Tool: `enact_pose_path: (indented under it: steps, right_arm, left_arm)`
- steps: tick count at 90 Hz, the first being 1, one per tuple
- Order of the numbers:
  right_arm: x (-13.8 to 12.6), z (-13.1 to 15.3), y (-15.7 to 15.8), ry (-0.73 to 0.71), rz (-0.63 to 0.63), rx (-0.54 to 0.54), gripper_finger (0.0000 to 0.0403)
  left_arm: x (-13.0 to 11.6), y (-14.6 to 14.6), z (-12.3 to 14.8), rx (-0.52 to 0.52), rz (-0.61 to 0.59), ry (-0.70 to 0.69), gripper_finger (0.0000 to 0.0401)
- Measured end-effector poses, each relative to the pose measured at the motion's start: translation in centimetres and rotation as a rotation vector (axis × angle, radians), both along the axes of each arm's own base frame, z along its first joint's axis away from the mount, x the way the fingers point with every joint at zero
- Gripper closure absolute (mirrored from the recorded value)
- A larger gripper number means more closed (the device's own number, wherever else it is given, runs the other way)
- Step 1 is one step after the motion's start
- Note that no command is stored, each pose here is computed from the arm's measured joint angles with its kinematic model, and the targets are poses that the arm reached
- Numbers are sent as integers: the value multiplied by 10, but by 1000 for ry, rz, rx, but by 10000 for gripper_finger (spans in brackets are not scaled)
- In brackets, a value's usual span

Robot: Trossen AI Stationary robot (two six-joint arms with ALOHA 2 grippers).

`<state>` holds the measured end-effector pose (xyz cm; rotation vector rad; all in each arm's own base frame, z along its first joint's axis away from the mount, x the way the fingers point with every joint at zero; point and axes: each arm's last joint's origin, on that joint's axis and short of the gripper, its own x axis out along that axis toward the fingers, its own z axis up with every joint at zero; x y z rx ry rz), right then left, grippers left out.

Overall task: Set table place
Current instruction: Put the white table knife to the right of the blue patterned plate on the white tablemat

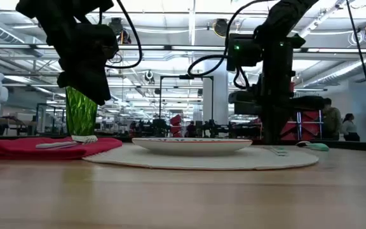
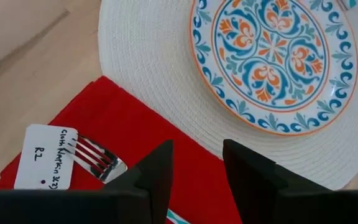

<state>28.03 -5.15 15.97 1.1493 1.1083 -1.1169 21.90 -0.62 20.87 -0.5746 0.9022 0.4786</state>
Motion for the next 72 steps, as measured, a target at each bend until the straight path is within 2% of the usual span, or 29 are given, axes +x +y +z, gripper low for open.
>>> enact_pose_path:
  steps: [20,34,43,51,66,72]
  right_arm:
    - [1,-1,0,-5,-90,10,349]
    - [6,-11,0,3,-73,17,308]
    - [8,-18,-1,20,-71,18,298]
    - [9,-21,-1,33,-60,18,311]
    - [7,-16,4,24,-35,-7,381]
    - [6,-13,7,15,-27,-13,393]
  left_arm:
    - [0,0,0,12,-2,1,276]
    - [0,1,0,28,7,1,276]
    - [0,1,0,29,7,2,276]
    - [0,1,0,28,7,3,276]
    - [-1,-2,0,28,-7,10,276]
    - [-1,-3,0,28,-12,10,276]
